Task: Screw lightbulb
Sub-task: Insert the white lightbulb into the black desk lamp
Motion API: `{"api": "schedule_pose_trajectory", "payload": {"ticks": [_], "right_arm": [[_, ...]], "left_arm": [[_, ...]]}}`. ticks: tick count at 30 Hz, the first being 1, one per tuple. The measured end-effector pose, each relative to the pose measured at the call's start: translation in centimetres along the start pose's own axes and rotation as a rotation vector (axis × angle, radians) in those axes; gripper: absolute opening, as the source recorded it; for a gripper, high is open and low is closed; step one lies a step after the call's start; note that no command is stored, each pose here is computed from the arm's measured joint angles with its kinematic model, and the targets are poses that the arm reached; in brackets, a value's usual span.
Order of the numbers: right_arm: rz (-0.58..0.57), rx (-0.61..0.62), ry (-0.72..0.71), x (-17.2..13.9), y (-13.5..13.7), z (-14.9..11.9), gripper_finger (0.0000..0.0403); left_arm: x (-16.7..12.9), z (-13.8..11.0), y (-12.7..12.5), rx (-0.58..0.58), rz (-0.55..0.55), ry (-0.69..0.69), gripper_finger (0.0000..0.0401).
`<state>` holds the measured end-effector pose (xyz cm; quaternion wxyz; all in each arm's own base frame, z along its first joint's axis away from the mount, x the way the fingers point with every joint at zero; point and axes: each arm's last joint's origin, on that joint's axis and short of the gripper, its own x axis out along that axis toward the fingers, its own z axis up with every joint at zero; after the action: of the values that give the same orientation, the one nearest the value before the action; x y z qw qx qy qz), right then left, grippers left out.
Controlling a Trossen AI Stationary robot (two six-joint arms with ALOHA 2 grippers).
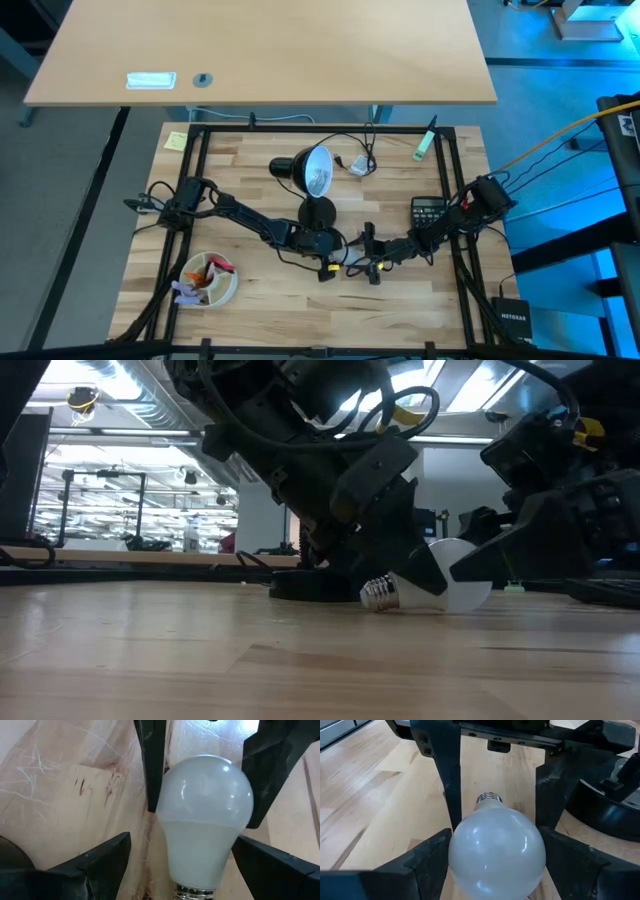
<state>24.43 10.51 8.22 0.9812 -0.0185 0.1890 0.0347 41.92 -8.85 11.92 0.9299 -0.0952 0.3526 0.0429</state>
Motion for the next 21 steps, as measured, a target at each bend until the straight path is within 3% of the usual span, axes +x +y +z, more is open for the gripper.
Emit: {"api": "schedule_pose_trajectory", "payload": {"ticks": [13, 21], "right_arm": [[-0.002, -0.006, 0.005, -0.1, 0.0, 0.1, 0.0262], [-0.002, -0.037, 0.027, -1.5, -0.3, 1.9, 0.0261]], "left_arm": [[-0.4, 0.2, 0.0, -0.018, 0.011, 0.012, 0.0333], [-5.3, 2.3, -0.6, -0.014, 0.023, 0.067, 0.0333]]}}
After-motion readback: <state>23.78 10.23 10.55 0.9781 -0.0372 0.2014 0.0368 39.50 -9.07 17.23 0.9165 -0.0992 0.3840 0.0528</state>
